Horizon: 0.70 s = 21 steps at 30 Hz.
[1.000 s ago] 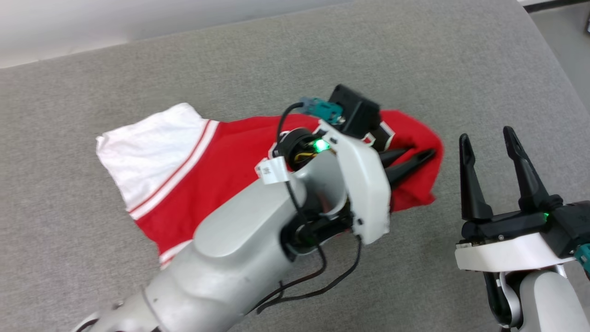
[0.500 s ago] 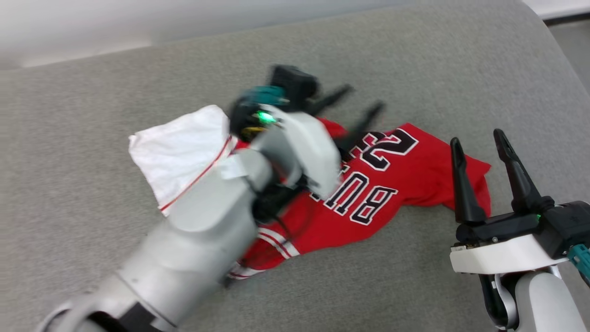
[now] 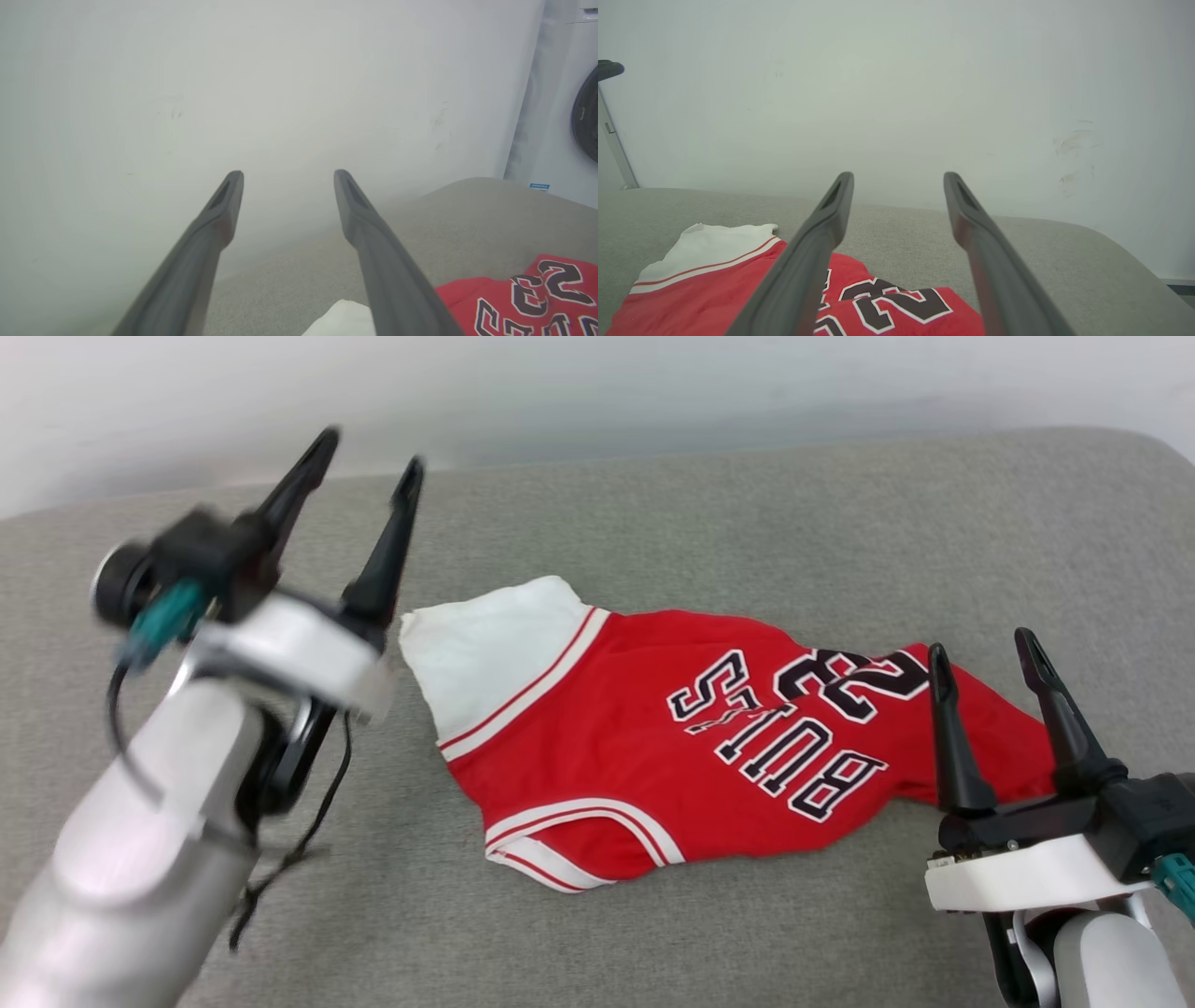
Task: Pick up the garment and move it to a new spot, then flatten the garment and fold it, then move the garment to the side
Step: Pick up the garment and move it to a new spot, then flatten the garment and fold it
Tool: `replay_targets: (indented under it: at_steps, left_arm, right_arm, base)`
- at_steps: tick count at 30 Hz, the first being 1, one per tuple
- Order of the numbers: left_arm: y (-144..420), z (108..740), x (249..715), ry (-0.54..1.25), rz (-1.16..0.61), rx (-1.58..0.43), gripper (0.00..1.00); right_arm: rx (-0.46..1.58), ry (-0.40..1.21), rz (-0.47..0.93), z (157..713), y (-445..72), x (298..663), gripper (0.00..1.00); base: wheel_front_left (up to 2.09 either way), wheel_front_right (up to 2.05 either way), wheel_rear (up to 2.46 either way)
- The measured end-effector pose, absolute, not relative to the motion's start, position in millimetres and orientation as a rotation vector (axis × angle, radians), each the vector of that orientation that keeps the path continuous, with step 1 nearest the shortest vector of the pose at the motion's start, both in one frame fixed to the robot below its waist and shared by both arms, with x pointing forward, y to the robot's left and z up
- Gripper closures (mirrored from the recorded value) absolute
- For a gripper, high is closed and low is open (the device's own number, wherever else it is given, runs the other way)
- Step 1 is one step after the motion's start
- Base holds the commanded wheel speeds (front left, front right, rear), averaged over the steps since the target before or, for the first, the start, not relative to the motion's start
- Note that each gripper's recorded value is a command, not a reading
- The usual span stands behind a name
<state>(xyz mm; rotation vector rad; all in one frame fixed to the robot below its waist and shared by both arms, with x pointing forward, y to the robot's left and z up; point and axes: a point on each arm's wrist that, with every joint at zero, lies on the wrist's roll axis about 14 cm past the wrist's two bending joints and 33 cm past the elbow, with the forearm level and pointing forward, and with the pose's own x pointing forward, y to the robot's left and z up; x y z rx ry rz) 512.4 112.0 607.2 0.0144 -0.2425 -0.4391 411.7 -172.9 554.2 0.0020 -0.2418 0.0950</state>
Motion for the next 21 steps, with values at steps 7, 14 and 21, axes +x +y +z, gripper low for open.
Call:
replay_targets:
  at_steps: [7,14,21]
  left_arm:
    - [159,590,454,-0.252,-0.308,0.025,0.00]
    - [160,571,415,-0.237,-0.235,-0.065,0.00]
    - [162,561,406,-0.229,-0.202,-0.124,0.00]
  right_arm:
    - [0.008,-0.268,0.126,563,-162,411,0.00]
    - [0.019,-0.259,0.134,560,-159,406,0.00]
    - [0.022,-0.249,0.136,557,-158,405,0.00]
  base:
    - [0.00,0.00,0.00]
    - [0.00,0.00,0.00]
    - [0.00,0.00,0.00]
